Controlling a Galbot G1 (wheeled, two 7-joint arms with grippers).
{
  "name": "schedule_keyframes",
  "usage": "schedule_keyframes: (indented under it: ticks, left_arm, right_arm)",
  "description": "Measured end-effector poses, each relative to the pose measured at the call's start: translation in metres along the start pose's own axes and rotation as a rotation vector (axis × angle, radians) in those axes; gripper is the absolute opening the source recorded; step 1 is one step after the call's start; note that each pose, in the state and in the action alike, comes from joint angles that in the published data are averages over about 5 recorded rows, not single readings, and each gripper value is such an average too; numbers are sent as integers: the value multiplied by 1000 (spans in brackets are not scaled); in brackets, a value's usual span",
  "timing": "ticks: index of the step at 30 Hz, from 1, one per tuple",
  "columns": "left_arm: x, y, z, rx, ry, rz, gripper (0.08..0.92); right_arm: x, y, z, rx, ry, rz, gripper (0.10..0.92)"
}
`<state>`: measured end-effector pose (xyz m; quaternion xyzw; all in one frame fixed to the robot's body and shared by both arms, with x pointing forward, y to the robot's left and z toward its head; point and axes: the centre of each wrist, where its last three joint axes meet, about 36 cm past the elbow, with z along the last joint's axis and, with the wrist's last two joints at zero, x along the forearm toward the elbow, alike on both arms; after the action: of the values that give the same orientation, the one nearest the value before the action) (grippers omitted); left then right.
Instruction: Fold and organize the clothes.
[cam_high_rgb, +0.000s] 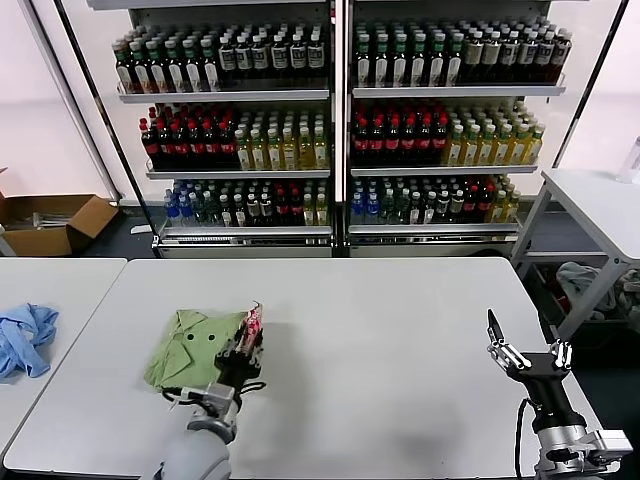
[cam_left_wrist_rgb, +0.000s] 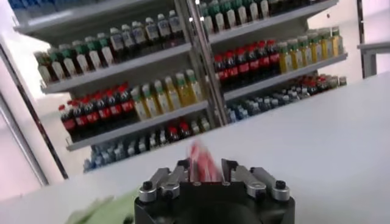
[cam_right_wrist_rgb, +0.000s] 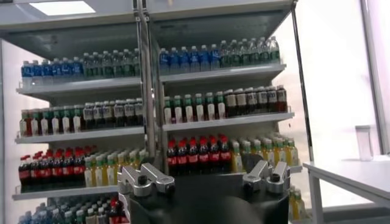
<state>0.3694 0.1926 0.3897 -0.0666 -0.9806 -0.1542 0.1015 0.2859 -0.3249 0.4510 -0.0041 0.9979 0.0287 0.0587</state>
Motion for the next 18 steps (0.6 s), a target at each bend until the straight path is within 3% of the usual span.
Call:
schedule_keyframes:
  ticks: [6,13,18]
  left_arm:
    - [-6,-15,-38,-34,-55,-50,573]
    - [6,-13,-77,1,-141,-77,773]
    - [23,8,-83,37,-229,-65,820]
  right_arm:
    - [-2,5,-1,-5,5,-13,823]
    - [-9,16,2,1,44,-37,823]
    - [-21,35,2,-5,137,-89,823]
